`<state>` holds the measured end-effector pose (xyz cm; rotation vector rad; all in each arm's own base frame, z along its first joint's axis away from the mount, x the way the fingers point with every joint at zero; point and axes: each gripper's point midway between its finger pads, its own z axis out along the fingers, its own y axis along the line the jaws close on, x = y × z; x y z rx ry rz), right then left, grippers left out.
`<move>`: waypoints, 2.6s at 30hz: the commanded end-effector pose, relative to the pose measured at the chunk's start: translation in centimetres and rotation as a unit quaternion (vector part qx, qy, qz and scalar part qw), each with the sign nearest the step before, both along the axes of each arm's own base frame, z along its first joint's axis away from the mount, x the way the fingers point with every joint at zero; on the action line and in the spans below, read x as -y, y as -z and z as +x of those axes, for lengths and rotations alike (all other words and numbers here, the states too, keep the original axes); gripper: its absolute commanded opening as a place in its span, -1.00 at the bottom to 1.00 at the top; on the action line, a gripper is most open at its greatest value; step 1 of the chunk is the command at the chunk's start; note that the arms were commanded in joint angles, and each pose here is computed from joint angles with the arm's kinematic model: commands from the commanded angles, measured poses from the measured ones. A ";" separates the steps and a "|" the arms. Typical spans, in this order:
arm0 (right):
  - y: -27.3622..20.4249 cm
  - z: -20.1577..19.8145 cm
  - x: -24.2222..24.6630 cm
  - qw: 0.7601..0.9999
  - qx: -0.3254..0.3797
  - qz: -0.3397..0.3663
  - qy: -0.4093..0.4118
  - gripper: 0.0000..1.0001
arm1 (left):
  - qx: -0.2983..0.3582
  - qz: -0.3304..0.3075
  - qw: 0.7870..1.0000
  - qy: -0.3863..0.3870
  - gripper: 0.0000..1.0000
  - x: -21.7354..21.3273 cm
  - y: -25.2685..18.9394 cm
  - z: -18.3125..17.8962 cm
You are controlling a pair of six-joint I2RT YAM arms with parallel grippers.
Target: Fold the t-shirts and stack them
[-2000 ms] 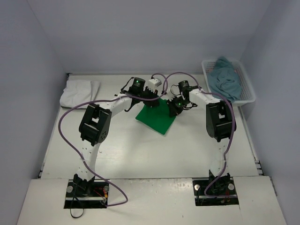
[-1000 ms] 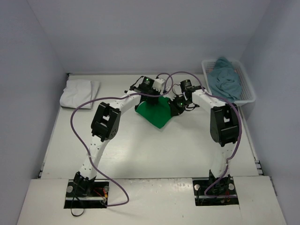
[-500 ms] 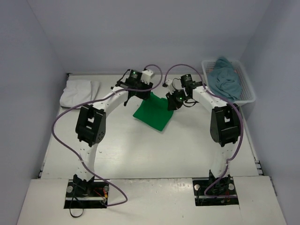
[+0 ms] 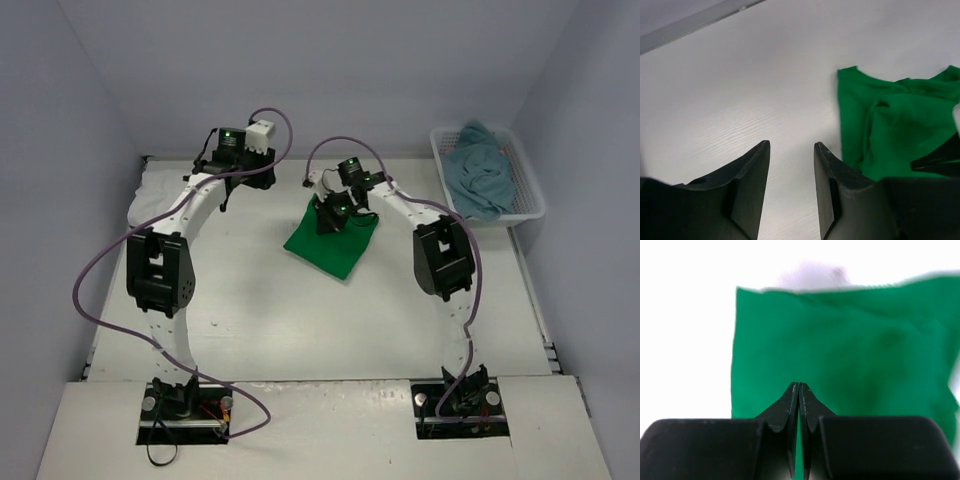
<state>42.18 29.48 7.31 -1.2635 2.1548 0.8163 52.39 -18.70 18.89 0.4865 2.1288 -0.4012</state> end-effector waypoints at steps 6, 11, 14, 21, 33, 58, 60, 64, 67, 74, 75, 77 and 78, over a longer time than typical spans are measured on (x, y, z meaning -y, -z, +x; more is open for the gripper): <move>1.5 -2.1 -6.5 0.999 -0.009 0.005 -0.048 -1.00 | 0.047 -0.025 0.998 -0.017 -0.41 -3.3 -4.8 -0.5; 4.1 -4.5 -5.0 0.998 -0.030 -0.041 -0.049 -1.00 | 0.015 -0.027 0.999 -0.012 -0.41 -3.1 -2.4 -1.5; 5.2 -6.7 -3.4 0.995 -0.055 -0.063 -0.055 -1.00 | 0.002 -0.039 0.999 0.001 -0.41 -2.5 -1.8 -2.0; 6.3 -10.7 1.0 0.989 -0.052 -0.118 -0.077 -1.00 | -0.048 -0.044 0.997 0.040 -0.41 -0.9 1.0 -4.3; -2.5 -9.5 0.7 0.998 -0.004 -0.024 -0.056 -0.62 | -0.138 -0.098 0.977 0.133 -0.40 1.3 2.9 -10.9; -2.4 0.4 -2.6 1.000 0.014 0.021 -0.009 -1.00 | -0.221 -0.119 0.957 0.147 -0.50 2.4 8.2 -14.4; -1.6 -0.1 -3.3 1.000 0.009 0.017 -0.016 -1.00 | -0.221 -0.120 0.956 0.148 -0.50 2.5 8.3 -14.4; 0.1 -0.5 -3.9 1.000 0.005 0.009 -0.020 -1.00 | -0.232 -0.128 0.953 0.148 -0.50 2.7 8.9 -14.6; 1.8 -0.7 -4.1 1.000 -0.005 0.000 -0.022 -1.00 | -0.243 -0.135 0.949 0.148 -0.49 2.8 9.6 -14.8; 3.9 -0.8 -3.9 1.000 -0.009 -0.020 -0.022 -1.00 | -0.275 -0.151 0.938 0.151 -0.35 3.6 11.3 -15.3; 4.0 -0.8 -3.8 1.000 -0.007 -0.022 -0.022 -1.00 | -0.280 -0.150 0.936 0.154 -0.31 3.9 11.6 -15.5; 3.7 -0.7 -3.7 1.000 -0.003 -0.022 -0.020 -0.99 | -0.285 -0.149 0.933 0.160 -0.29 4.4 12.0 -16.0; 3.7 -0.8 -3.6 1.000 -0.003 -0.024 -0.019 -0.99 | -0.290 -0.149 0.932 0.161 -0.29 4.7 12.4 -16.2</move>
